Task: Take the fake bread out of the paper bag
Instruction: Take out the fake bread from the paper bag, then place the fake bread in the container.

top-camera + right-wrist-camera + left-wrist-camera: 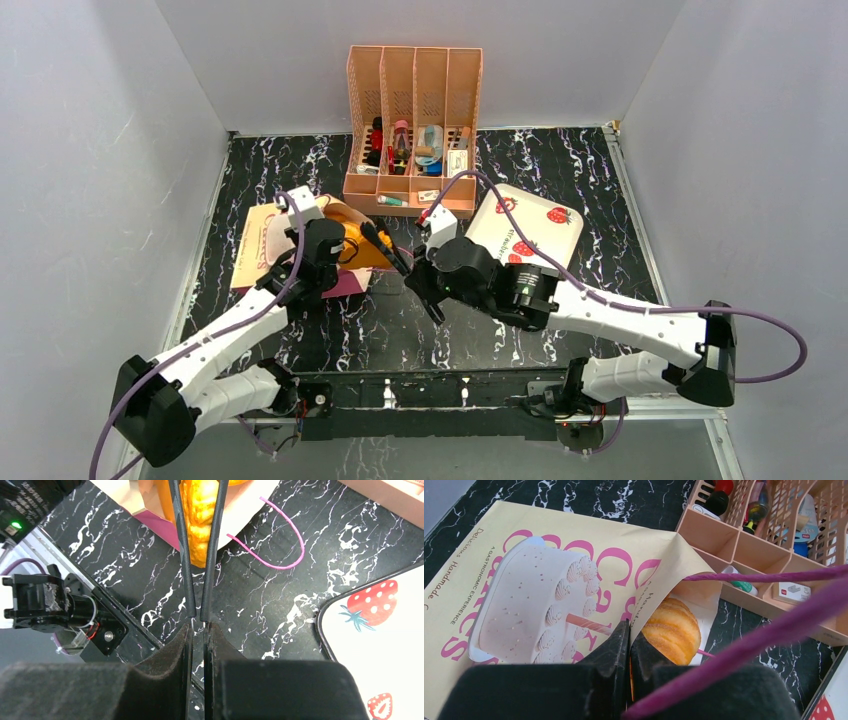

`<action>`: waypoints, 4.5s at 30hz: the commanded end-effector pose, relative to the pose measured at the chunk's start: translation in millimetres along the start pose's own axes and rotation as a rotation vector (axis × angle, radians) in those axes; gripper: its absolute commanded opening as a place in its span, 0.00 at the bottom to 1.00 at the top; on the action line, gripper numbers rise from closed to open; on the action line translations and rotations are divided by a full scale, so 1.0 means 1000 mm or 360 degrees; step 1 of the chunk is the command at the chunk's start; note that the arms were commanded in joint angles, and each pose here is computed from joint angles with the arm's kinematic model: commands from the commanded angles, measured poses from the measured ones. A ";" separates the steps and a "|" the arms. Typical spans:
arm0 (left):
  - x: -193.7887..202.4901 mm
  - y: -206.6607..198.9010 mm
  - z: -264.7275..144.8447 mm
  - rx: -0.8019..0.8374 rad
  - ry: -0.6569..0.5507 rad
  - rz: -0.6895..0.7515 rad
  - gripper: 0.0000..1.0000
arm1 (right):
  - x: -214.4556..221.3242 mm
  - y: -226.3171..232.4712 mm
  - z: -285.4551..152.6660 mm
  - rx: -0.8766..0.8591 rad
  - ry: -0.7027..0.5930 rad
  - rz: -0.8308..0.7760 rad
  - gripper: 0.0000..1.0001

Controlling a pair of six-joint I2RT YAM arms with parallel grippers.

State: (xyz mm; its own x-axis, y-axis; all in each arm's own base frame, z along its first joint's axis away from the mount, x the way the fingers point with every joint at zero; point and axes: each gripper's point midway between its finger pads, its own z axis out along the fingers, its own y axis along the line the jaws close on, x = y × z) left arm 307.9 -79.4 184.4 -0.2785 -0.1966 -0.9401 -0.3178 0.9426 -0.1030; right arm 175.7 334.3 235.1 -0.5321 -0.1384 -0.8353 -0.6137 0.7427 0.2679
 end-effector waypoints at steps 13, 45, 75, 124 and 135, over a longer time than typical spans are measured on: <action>-0.045 0.007 -0.020 0.0059 -0.0092 -0.0299 0.00 | -0.059 0.018 -0.027 -0.0139 -0.0260 0.0069 0.00; -0.094 0.011 -0.040 0.0098 -0.0210 -0.0441 0.00 | -0.124 0.015 -0.100 -0.0168 -0.0546 0.0118 0.00; -0.079 0.011 -0.042 0.0153 -0.0164 -0.0459 0.00 | -0.142 -0.105 -0.160 0.0709 -0.1019 0.0432 0.00; -0.062 -0.002 -0.044 0.0285 -0.0087 -0.0508 0.00 | 0.063 -0.233 0.015 0.1032 -0.0613 0.0921 0.00; -0.059 0.001 -0.044 0.0286 -0.0088 -0.0489 0.00 | 0.106 -0.230 0.019 0.1028 -0.0570 0.1108 0.04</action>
State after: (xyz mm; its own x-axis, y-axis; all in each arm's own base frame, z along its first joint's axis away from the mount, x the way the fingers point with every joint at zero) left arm 285.0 -82.9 251.9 -0.1587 -0.4723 -0.8671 -0.2123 0.8740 -0.4372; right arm 273.1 161.3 74.8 -0.4245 0.4942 -0.7587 0.2150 0.8689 0.4458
